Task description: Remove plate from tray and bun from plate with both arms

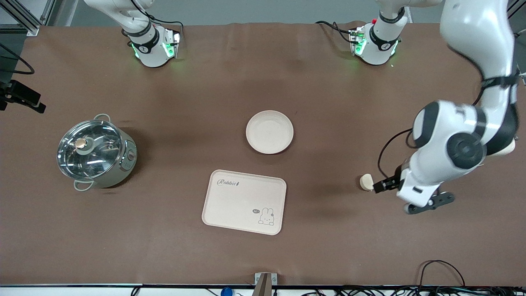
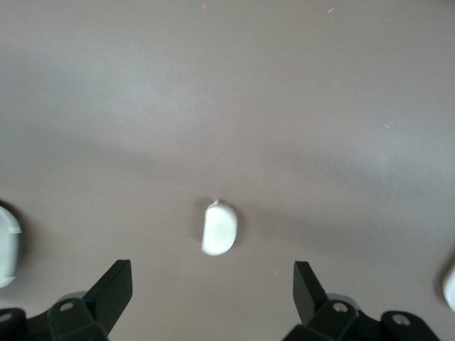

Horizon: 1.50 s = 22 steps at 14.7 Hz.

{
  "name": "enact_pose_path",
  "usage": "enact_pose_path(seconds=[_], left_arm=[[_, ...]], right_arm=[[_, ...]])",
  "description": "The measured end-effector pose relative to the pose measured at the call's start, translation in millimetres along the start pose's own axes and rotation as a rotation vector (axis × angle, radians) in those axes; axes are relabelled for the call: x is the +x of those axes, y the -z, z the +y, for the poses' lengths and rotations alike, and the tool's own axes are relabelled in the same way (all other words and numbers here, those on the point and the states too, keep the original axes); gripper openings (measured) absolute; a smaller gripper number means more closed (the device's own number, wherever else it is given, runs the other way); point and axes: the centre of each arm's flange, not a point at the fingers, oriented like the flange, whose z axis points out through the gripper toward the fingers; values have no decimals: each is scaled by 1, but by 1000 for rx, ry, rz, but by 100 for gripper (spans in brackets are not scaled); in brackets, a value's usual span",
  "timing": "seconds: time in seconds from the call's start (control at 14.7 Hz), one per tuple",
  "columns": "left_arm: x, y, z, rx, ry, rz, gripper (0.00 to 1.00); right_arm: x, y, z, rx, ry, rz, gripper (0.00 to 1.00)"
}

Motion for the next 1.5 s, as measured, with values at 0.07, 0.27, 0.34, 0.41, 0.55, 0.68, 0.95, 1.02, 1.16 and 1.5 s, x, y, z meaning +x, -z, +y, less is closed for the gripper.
enact_pose_path(seconds=[0.07,0.27,0.34,0.41,0.55,0.68,0.95,1.02,1.16,1.5], left_arm=[[-8,31,-6,-5,-44,4,100],[-26,110,-33,-31,-85,7,100],[-29,127,-45,-40,-79,16,100],[-32,141,-55,-45,-81,25,100],[-36,156,-78,-39,-116,19,100],[-38,170,-96,-37,-153,27,100],[-61,204,-112,-20,-232,28,100],[-67,212,-119,-13,-233,25,100],[-79,226,-134,-5,-239,21,100],[-110,228,-147,0,-286,-10,100]], right_arm=[[0,0,-3,-4,5,0,100],[0,0,-4,-6,7,0,100],[0,0,-4,-6,7,0,100],[0,0,-4,-6,7,0,100],[0,-1,-4,-6,6,0,100],[0,-1,-4,-6,5,0,100],[0,-1,-4,-7,5,0,100],[0,-1,-3,-7,4,0,100],[1,-1,-3,-7,4,0,100],[1,-1,-3,-7,4,0,100]])
